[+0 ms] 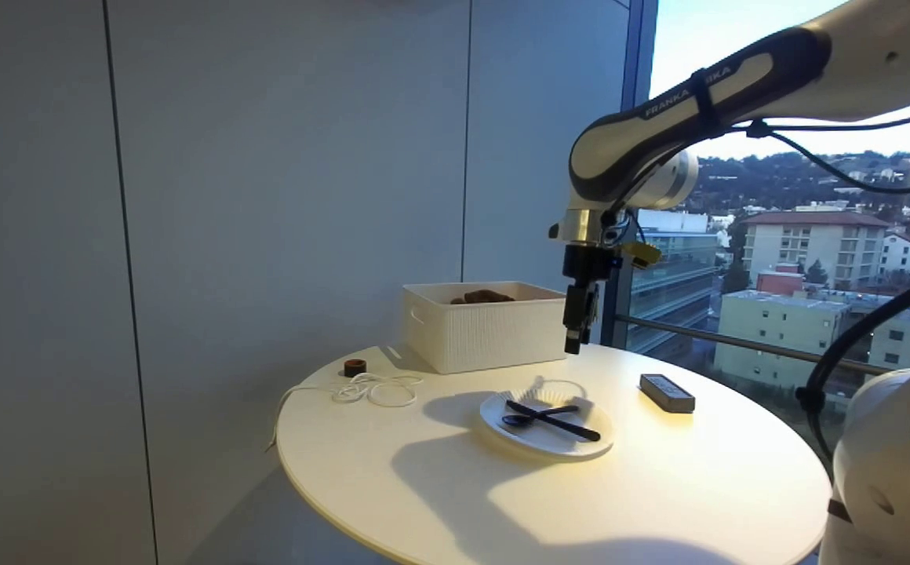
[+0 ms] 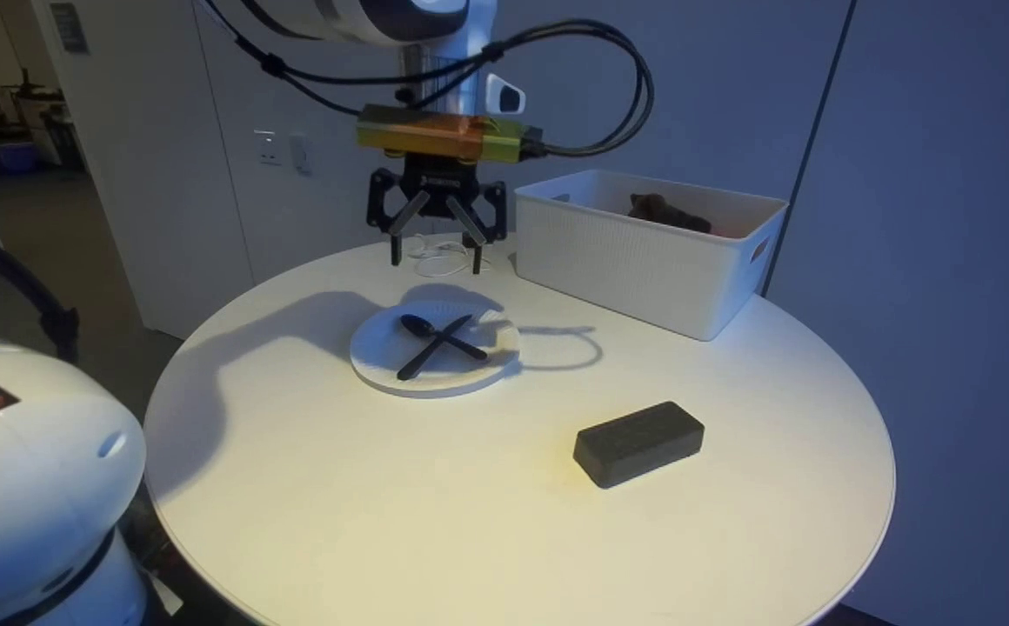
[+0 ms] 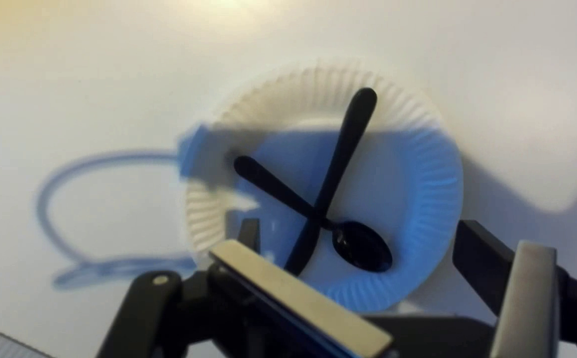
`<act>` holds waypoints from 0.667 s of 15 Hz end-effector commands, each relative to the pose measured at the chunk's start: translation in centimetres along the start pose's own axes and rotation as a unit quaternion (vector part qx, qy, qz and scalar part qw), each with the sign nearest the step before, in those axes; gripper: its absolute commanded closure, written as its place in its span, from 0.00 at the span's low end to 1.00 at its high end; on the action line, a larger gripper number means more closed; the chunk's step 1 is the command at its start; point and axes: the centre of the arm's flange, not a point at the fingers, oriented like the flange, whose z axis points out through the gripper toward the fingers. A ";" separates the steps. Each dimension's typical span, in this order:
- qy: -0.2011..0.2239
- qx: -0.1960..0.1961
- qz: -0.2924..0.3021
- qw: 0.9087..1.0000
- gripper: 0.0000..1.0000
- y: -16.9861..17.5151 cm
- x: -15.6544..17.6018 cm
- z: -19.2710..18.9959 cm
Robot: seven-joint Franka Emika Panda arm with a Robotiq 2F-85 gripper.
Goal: Remove the spoon from the plate, put it on the right side, remove the knife from the plate and put it on the left side
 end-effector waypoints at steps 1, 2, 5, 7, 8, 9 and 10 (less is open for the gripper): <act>-0.045 -0.019 -0.074 0.996 0.00 2.0 0.2 2.6; -0.056 -0.023 -0.093 0.994 0.00 2.0 0.1 3.5; -0.086 -0.006 -0.126 0.988 0.00 1.8 -0.2 6.0; -0.086 -0.005 -0.149 0.985 0.00 1.1 -0.2 7.7; -0.083 -0.005 -0.161 0.983 0.00 0.6 -0.1 8.4; -0.073 -0.009 -0.173 0.982 0.00 0.1 0.2 9.2; -0.065 -0.015 -0.183 0.981 0.00 -0.1 0.6 9.7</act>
